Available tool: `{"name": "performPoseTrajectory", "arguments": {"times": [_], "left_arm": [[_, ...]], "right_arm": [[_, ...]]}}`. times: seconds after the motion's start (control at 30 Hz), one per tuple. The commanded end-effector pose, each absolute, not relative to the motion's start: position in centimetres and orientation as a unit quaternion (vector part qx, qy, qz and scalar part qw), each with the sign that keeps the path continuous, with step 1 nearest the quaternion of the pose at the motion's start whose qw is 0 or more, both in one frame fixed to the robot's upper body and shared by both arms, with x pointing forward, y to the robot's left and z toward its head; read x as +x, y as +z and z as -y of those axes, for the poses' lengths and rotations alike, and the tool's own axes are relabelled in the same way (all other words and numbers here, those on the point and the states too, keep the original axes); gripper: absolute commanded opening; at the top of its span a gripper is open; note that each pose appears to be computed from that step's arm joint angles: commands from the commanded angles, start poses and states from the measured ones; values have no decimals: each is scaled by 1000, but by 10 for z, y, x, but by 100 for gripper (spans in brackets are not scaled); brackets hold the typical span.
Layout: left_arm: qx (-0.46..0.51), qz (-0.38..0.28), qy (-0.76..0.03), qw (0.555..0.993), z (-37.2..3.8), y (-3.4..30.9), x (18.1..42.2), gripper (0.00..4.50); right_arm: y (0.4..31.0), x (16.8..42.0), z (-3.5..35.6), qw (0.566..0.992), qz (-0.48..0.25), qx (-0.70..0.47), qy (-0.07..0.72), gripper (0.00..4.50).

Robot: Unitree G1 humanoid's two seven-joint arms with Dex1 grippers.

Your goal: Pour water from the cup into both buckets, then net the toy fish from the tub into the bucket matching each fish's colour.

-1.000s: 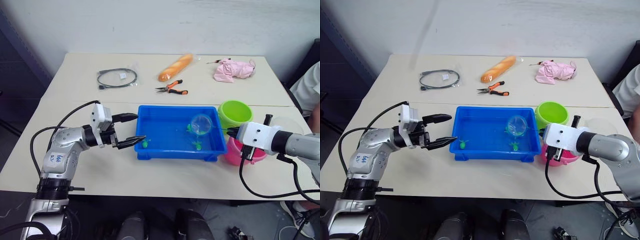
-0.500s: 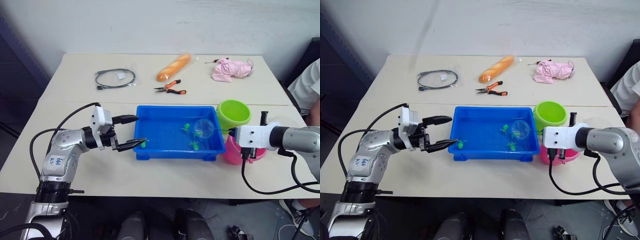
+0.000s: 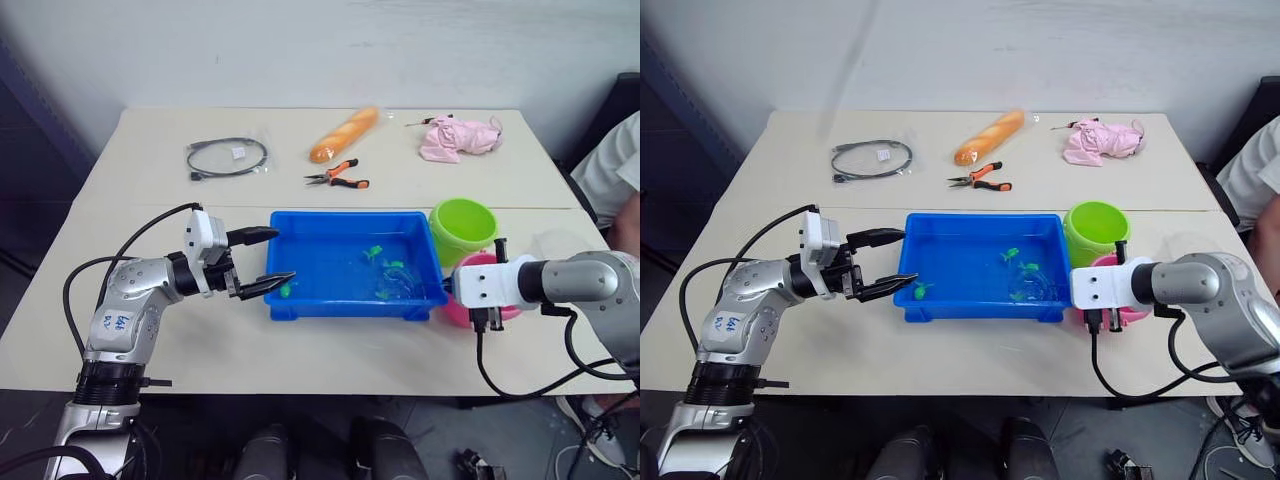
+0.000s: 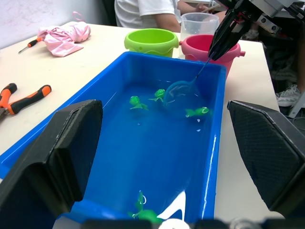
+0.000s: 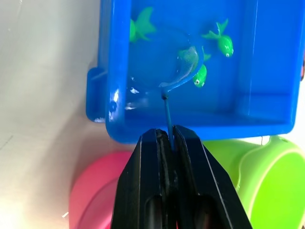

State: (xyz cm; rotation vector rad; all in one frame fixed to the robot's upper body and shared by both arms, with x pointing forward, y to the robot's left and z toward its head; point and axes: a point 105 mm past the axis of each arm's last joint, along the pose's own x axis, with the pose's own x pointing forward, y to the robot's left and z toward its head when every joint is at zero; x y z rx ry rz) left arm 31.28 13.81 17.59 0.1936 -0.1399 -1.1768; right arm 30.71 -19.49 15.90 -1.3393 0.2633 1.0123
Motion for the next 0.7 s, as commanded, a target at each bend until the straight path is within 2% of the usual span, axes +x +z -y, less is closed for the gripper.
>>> {"name": "performPoseTrajectory", "arguments": {"times": [0.03,0.17,0.33,0.43,0.7], "left_arm": [[101,90,-555,821,-136,187,310,448],[96,90,-555,821,-136,185,310,448],[92,91,-556,821,-133,182,307,448],[91,91,-554,823,-132,183,307,448],[90,90,-550,825,-133,184,308,448]], "right_arm": [[176,318,198,653,-101,-621,422,0],[173,320,203,627,-126,-632,437,0],[161,309,187,611,-141,-604,492,0],[160,307,178,620,-134,-585,505,0],[170,308,153,695,-132,-472,526,0]]}}
